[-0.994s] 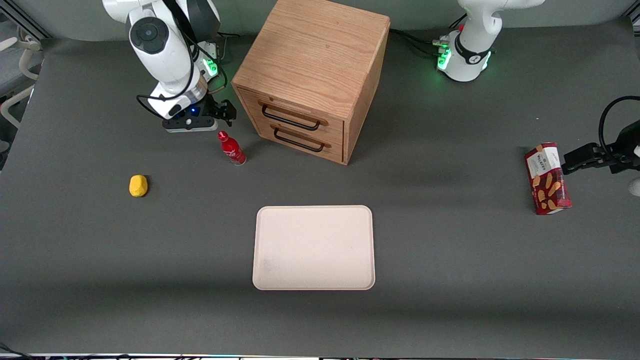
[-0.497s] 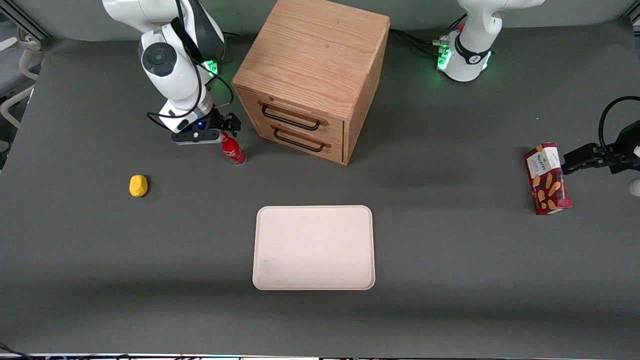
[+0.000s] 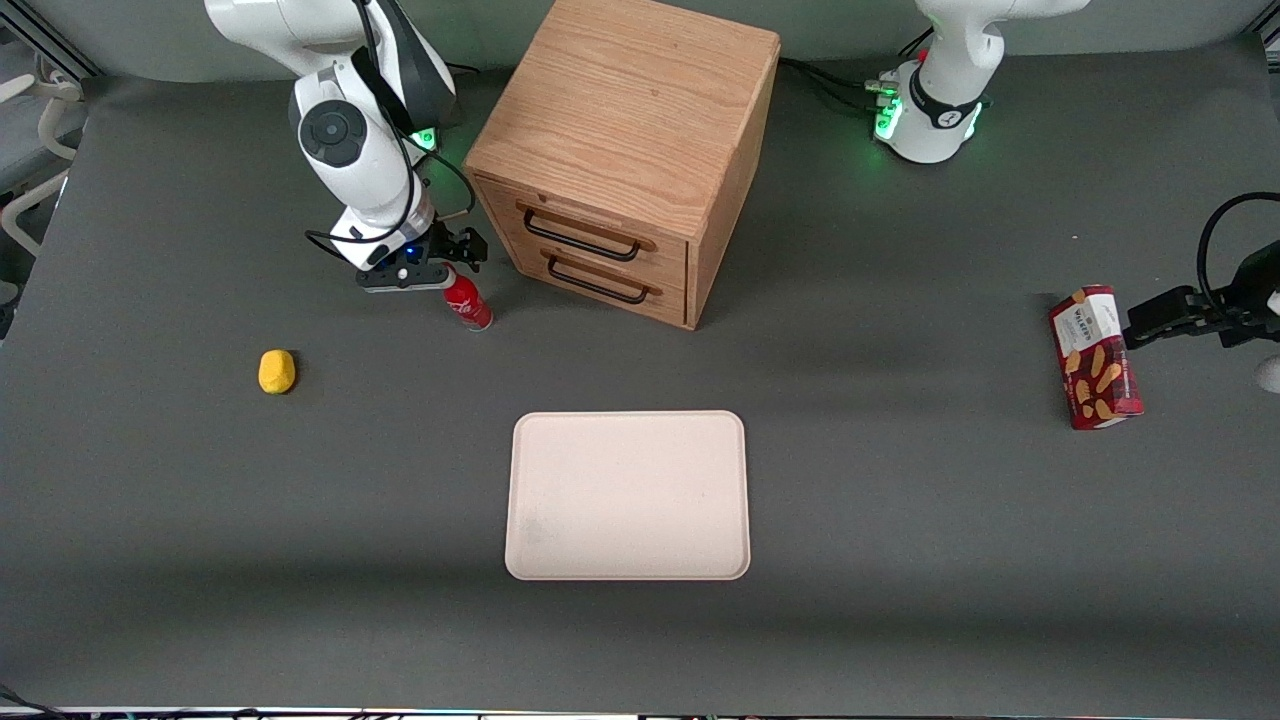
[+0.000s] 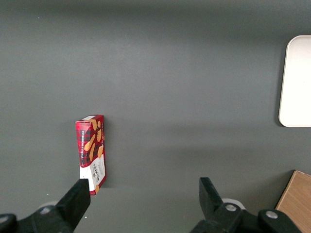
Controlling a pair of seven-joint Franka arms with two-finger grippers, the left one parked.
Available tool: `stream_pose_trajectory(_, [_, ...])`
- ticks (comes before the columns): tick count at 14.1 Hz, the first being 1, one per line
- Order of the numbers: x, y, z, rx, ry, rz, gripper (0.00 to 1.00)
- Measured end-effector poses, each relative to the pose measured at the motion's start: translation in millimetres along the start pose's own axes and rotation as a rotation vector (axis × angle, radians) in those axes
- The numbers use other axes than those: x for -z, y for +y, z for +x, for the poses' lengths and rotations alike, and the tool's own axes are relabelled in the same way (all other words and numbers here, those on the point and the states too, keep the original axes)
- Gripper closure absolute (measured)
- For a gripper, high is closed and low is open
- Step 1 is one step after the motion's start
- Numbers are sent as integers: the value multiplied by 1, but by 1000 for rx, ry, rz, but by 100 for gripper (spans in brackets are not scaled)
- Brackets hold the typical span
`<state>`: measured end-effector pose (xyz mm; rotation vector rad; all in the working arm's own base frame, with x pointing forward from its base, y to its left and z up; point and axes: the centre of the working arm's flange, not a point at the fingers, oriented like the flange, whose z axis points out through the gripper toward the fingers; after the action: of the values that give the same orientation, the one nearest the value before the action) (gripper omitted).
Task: Place coke bottle on tray
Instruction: 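Lower the open right gripper around the bottle and close on it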
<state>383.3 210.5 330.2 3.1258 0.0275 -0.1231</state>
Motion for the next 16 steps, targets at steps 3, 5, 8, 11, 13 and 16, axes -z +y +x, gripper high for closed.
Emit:
stream_pose_trajectory(3, [0, 0, 0, 0, 0, 0, 8])
stream_pose_trajectory(5, [0, 0, 0, 0, 0, 0, 24])
stream_pose_trajectory(8, [0, 0, 0, 0, 6, 2, 32])
stream_pose_trajectory(11, [1, -1, 2, 0, 16, 7, 31])
stream_pose_trajectory(13, [0, -1, 2, 0, 19, 9, 31])
stream_pose_trajectory(16, [-2, -1, 3, 0, 21, 12, 44])
